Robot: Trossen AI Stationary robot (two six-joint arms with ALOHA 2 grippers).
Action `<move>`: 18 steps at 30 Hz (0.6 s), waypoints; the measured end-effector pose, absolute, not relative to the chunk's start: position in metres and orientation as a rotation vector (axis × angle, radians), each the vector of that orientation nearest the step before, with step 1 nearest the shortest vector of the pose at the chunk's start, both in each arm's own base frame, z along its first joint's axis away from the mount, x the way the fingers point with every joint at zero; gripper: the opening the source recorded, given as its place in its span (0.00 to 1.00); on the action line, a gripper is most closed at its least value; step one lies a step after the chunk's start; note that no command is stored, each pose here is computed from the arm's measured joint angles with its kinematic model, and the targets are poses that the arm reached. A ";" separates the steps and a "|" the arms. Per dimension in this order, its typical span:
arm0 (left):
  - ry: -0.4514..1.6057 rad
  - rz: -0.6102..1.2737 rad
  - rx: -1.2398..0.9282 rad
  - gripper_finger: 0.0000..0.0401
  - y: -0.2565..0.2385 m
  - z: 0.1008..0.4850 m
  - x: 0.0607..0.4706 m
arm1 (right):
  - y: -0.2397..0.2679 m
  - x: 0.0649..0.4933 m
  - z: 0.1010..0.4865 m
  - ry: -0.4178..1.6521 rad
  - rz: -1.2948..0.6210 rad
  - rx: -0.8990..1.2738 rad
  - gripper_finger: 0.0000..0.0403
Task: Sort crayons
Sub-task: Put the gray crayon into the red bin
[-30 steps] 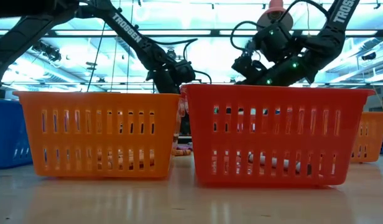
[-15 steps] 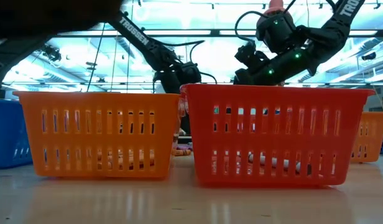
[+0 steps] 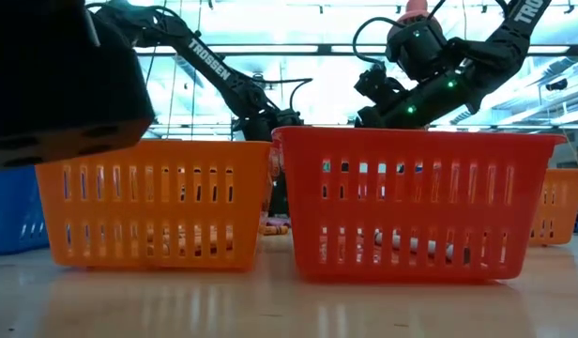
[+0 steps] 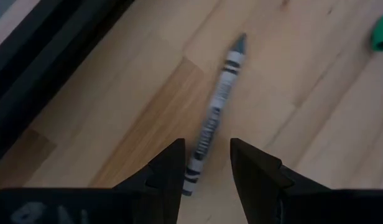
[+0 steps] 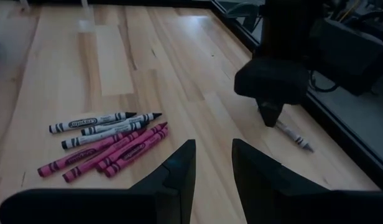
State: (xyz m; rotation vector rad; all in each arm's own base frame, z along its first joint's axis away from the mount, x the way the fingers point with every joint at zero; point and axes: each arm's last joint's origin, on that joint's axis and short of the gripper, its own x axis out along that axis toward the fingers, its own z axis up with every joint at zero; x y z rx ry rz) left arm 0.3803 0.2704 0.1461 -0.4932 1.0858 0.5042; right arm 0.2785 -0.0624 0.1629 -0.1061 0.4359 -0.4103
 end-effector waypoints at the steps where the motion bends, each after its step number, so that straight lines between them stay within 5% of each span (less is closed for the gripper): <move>1: 1.087 0.501 -0.488 0.35 0.270 0.146 0.380 | -0.062 0.278 0.163 0.436 -0.410 -0.106 0.27; 18: 1.172 0.388 -0.345 0.03 0.266 0.145 0.377 | -0.062 0.278 0.163 0.438 -0.411 -0.107 0.27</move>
